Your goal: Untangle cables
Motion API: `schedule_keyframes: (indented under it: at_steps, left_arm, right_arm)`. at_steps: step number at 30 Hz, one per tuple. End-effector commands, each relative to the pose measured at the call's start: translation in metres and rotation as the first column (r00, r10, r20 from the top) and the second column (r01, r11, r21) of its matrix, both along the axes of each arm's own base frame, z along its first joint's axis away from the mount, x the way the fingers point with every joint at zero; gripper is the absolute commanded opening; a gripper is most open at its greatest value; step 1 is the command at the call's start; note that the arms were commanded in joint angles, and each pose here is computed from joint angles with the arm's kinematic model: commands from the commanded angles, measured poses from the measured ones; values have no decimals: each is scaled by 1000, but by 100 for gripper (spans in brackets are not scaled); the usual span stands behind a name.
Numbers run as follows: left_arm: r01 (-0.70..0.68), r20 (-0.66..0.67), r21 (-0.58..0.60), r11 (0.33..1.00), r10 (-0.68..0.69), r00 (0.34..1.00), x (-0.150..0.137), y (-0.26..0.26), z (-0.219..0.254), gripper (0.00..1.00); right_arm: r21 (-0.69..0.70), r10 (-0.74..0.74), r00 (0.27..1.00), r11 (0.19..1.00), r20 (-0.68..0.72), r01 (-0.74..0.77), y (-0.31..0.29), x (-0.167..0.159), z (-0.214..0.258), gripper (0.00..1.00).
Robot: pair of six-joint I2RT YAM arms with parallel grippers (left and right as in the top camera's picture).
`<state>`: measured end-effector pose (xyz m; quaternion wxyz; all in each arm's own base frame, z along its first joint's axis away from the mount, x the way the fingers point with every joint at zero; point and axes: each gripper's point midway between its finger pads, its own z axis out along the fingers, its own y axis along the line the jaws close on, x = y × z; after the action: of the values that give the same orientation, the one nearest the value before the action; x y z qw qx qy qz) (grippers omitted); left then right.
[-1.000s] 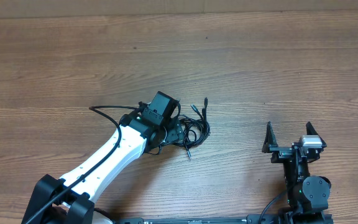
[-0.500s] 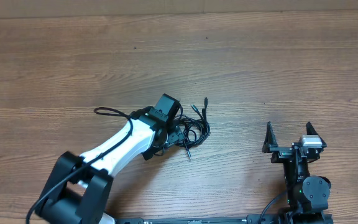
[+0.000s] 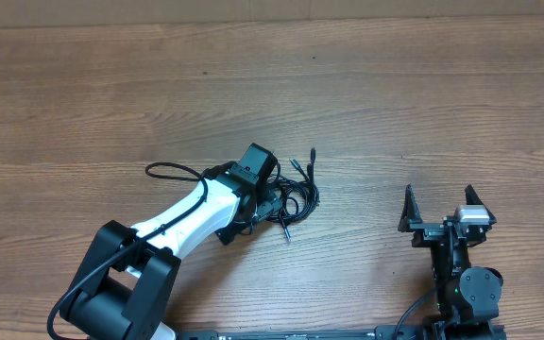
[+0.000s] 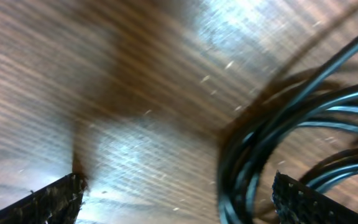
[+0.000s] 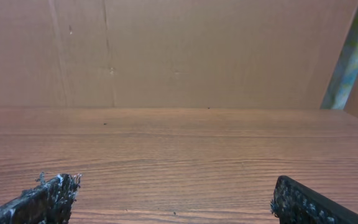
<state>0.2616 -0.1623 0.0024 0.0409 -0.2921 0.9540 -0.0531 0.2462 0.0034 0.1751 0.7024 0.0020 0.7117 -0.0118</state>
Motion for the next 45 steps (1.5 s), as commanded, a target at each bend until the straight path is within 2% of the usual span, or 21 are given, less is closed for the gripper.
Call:
schedule_keyframes:
  at_steps: [1,7,14,22,26,30,38,45]
  left_arm:
    - [-29,34,17,999,28,999,10,-1,-1,95]
    - [-30,49,21,999,29,998,13,-1,-1,76]
    - [-34,62,43,999,31,998,16,2,-2,49]
    - [-6,96,27,1000,3,995,19,-11,-1,43]
    - [7,118,15,1000,-9,993,22,-18,0,37]
    - [8,130,28,1000,-12,991,24,-17,1,29]
    - [5,122,57,998,-12,992,21,-11,0,4]
    - [74,121,62,995,-81,989,21,-13,1,4]
  right_arm:
    - [-4,-5,1000,1000,3,5,-1,0,-2,100]
    - [-4,-5,1000,1000,3,5,-1,0,-2,100]
    - [-4,-5,1000,1000,3,5,-1,0,-2,100]
    - [-4,-5,1000,1000,3,5,-1,0,-2,100]
    - [-4,-5,1000,1000,3,5,-1,0,-2,100]
    - [-4,-5,1000,1000,3,5,-1,0,-2,100]
    - [-4,-5,1000,1000,3,5,-1,0,-2,100]
    - [-4,-5,1000,1000,3,5,-1,0,-2,100]
